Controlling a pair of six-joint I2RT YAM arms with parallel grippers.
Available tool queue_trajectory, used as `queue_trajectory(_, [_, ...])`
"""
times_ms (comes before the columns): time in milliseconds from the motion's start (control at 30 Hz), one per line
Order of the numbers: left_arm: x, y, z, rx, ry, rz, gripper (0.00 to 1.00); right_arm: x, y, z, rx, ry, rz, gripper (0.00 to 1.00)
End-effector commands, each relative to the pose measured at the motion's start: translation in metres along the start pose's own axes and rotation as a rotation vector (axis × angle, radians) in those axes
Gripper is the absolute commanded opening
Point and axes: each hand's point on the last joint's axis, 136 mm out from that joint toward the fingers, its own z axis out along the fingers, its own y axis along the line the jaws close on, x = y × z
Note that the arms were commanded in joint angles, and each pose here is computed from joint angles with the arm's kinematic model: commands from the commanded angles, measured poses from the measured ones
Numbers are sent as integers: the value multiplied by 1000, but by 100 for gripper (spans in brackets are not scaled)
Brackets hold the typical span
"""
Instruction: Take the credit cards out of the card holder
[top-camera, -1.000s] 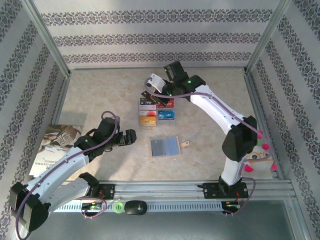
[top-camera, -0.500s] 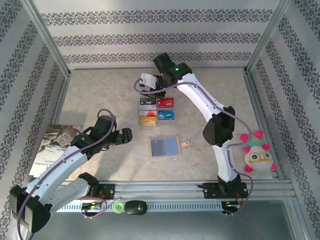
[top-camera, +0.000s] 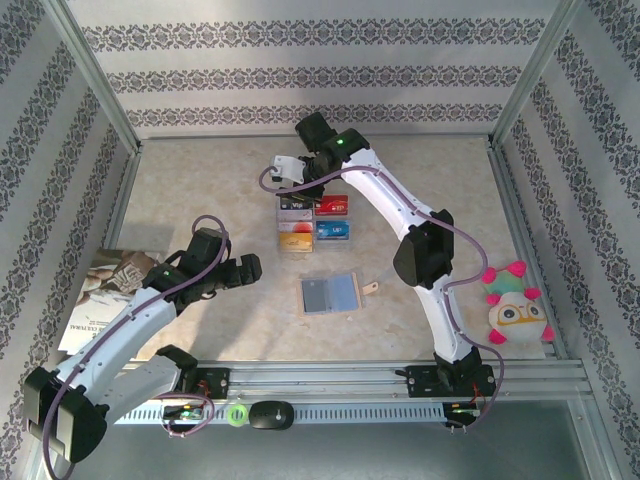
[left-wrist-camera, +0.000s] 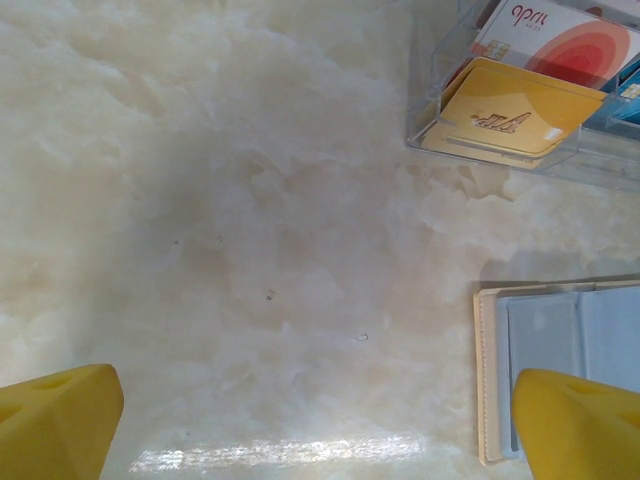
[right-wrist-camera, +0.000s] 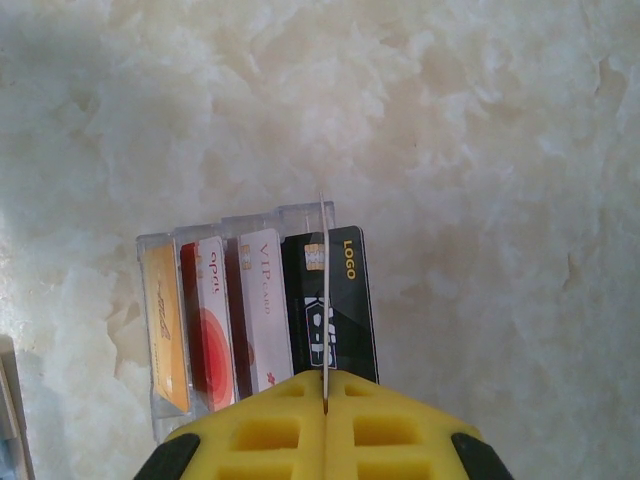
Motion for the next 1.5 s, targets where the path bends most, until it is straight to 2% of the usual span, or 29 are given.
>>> queue_trajectory(0, [-6,-3,-4,27,-17,18,100,-8,3,-11,-6,-27,-25,0])
queue_trajectory(333, [-19,-15,-16,117,-118,-22,100,-25,20,-56,-65,-164,37,0])
queue_trajectory(467, [-25,-22,-19,189,-194,-48,100,-23,36,-76,-128,-231,133,0])
queue_trajectory(567, [-30,-28,-23,229,-182,-53,100,-23,51,-94,-188,-307,205,0])
queue_trajectory(633, [-35,-41,-25,298,-183,-30,100,-18,59,-100,-188,-312,224,0])
queue_trajectory(733, [-38,-57,-31,382,-190,-3,100,6,68,-96,-168,-227,239,0])
queue_trajectory(867, [-37,-54,-31,363,-182,4,100,52,61,-68,-88,-14,246,0])
queue_trajectory(1100, [-33,-46,-34,313,-156,-6,100,79,54,-40,-124,152,203,0])
queue_trajectory(1467, [-35,-44,-22,268,-116,7,100,103,69,5,-147,305,141,0])
